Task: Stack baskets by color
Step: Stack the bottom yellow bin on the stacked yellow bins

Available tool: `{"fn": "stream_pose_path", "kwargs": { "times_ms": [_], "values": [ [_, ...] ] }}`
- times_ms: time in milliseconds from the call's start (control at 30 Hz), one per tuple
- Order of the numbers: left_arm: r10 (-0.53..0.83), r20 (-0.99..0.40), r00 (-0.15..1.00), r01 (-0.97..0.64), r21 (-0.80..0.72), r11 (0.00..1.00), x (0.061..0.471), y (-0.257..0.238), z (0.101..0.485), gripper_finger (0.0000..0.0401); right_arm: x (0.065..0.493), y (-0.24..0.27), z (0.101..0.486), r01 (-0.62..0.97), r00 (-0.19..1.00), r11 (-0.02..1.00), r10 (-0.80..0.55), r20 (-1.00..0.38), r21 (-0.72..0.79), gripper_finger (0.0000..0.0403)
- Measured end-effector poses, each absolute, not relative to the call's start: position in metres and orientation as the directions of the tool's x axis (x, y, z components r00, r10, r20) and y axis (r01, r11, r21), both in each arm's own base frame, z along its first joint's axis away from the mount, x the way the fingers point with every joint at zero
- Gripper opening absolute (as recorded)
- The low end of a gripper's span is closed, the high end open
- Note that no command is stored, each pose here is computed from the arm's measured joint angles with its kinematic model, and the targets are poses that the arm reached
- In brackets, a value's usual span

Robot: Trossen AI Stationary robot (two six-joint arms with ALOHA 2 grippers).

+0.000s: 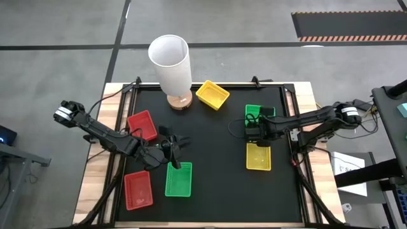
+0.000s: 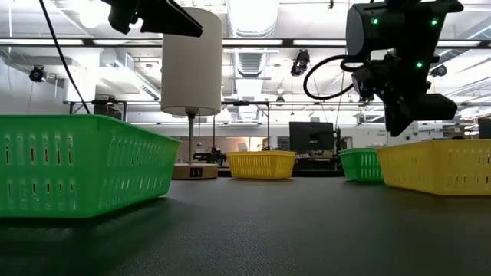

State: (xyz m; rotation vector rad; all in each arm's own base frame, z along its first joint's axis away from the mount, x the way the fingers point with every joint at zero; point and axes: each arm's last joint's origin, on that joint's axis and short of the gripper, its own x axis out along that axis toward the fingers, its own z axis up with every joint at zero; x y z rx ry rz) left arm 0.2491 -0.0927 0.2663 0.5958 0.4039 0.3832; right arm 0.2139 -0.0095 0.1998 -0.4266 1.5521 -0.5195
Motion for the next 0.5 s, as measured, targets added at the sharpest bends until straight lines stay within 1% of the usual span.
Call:
{"fn": "stream_pose_path", "kwargs": {
  "times_ms": [100, 233, 367, 500],
  "values": [
    [0.456, -0.253, 0.853, -0.228, 0.605, 0.763, 0.249, -0.093, 0.266, 0.0093, 0.214, -0.009, 0.207, 0.084, -0.029, 0.831, -0.55, -0.835, -0.55, 0.0098],
    [0.456, -0.254, 0.853, -0.228, 0.605, 0.763, 0.249, -0.093, 0.265, 0.0093, 0.217, -0.007, 0.217, 0.149, 0.011, 0.865, -0.487, -0.873, -0.48, 0.0112],
    [0.456, -0.256, 0.852, -0.226, 0.606, 0.762, 0.249, -0.092, 0.264, 0.0093, 0.223, -0.004, 0.229, 0.227, 0.059, 0.9, -0.393, -0.918, -0.371, 0.0112],
    [0.456, -0.256, 0.852, -0.227, 0.604, 0.764, 0.249, -0.092, 0.264, 0.0093, 0.23, -0.002, 0.242, 0.3, 0.11, 0.916, -0.309, -0.945, -0.265, 0.0102]
  ]
}}
